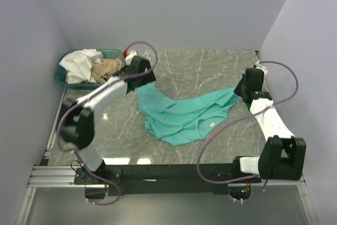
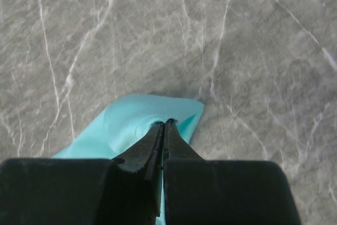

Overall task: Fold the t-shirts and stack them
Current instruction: Flatten the tshirt out

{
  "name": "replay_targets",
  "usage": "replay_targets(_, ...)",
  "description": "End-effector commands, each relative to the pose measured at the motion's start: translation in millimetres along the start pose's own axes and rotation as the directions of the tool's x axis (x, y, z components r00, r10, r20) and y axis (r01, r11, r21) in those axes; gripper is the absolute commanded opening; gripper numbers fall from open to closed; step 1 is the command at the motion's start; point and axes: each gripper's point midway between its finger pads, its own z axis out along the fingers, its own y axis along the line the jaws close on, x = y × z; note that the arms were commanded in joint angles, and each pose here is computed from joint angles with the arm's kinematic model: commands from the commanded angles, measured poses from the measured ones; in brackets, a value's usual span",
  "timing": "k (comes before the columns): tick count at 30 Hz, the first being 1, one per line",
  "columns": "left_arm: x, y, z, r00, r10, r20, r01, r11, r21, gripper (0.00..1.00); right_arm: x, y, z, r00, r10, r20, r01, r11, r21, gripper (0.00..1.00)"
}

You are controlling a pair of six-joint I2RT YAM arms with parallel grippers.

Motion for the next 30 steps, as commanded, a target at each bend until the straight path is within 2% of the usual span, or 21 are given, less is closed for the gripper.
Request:
replay_targets(1,28.0,-26.3,-78.2,0.999,-0.035,-0.006,0.036,0.976,0.213,0.99,3.4,-3.1,-17.8,0.998,0.052,0.034,-0.051,0.998,-0.027,0.00)
replay_targets(2,53.9,-34.1,-91.2,0.999,-0.007,-0.038,0.016,0.969,0.246,0.99,7.1,-5.2,-19.7,0.998,0.062,0.031,-0.061,0.998,-0.022,0.00)
replay_targets(3,85.4,-19.8,-91.7,0.996,0.018,-0.089,0.003,0.975,0.223,0.99,10.5,-7.1,-21.4,0.997,0.065,0.028,-0.065,0.998,-0.019,0.00)
replay_targets(4,103.8,-26.7,-108.3,0.993,-0.001,-0.119,0.031,0.968,0.249,0.99,16.8,-8.6,-24.5,0.997,0.069,0.020,-0.069,0.997,-0.024,0.00)
replay_targets(6,142.1,-12.6,-113.4,0.981,0.010,-0.195,0.035,0.973,0.228,0.99,20.2,-7.4,-27.9,0.997,0.080,0.021,-0.079,0.996,-0.042,0.00)
replay_targets(7,156.7,-19.3,-125.4,0.974,0.005,-0.228,0.056,0.964,0.259,0.99,24.3,-5.7,-30.1,0.997,0.080,0.017,-0.079,0.995,-0.062,0.00)
replay_targets(9,180.7,-13.2,-129.9,0.964,0.006,-0.265,0.066,0.963,0.263,0.97,26.7,-5.1,-32.8,0.997,0.081,0.016,-0.080,0.994,-0.074,0.00)
replay_targets(10,198.4,-17.7,-140.3,0.953,0.016,-0.301,0.076,0.953,0.292,0.91,29.1,-5.4,-35.1,0.997,0.081,0.015,-0.080,0.994,-0.080,0.00)
replay_targets(16,222.7,-0.3,-137.8,0.952,0.032,-0.305,0.030,0.980,0.196,0.81,31.5,-5.1,-37.5,0.997,0.080,0.010,-0.079,0.993,-0.088,0.00)
replay_targets(20,233.6,-4.9,-138.0,0.940,0.061,-0.336,0.007,0.980,0.197,0.69,33.3,-7.3,-37.2,0.997,0.079,0.012,-0.078,0.994,-0.080,0.00)
replay_targets(24,251.0,9.2,-139.9,0.923,0.090,-0.374,-0.039,0.989,0.142,0.65,35.9,-9.3,-36.0,0.997,0.079,0.008,-0.079,0.994,-0.071,0.00)
replay_targets(30,253.2,20.1,-136.5,0.932,0.065,-0.357,-0.032,0.995,0.099,0.62,36.7,-6.6,-33.9,0.997,0.077,0.002,-0.077,0.994,-0.083,0.00)
